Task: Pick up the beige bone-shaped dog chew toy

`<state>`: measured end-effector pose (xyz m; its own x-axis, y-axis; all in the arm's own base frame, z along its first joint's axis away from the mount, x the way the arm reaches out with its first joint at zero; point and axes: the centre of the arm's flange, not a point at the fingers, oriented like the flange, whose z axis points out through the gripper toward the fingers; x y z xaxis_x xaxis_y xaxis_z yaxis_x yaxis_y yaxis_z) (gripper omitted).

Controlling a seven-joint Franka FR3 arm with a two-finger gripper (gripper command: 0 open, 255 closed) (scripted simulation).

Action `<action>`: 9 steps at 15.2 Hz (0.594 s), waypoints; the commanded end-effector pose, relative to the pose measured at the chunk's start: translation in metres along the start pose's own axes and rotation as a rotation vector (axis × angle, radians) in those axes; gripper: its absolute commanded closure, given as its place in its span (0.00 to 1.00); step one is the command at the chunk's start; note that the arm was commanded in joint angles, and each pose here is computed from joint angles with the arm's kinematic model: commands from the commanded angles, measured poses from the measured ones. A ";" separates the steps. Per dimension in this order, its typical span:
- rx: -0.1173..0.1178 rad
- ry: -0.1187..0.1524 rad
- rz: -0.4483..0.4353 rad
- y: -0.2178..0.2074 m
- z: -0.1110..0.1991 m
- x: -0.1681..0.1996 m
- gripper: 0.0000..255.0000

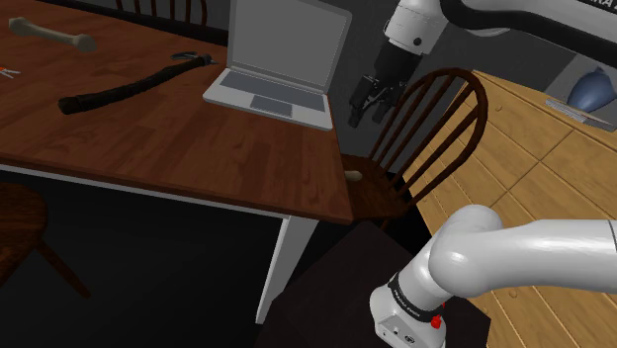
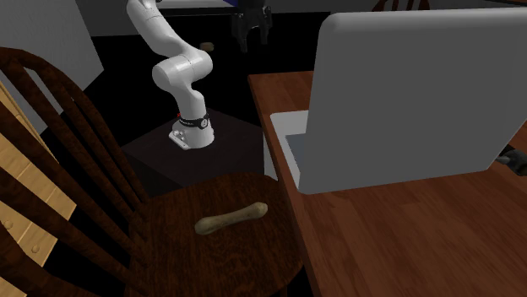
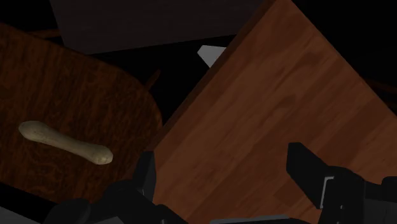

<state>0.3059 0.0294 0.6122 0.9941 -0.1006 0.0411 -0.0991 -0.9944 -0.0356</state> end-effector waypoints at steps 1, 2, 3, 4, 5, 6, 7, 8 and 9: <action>0.000 0.000 0.000 0.000 0.000 0.000 0.00; -0.001 0.001 -0.027 0.009 0.009 -0.001 0.00; -0.002 0.003 -0.054 0.018 0.019 -0.002 0.00; -0.003 0.004 -0.081 0.028 0.028 -0.002 0.00; -0.005 0.006 -0.108 0.037 0.037 -0.002 0.00; -0.006 0.007 -0.136 0.046 0.046 -0.002 0.00; -0.007 0.008 -0.163 0.055 0.056 -0.001 0.00; -0.008 0.010 -0.190 0.065 0.065 -0.001 0.00; -0.009 0.011 -0.217 0.074 0.074 0.000 0.00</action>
<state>0.3002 -0.0318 0.5434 0.9949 0.0839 0.0552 0.0851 -0.9962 -0.0191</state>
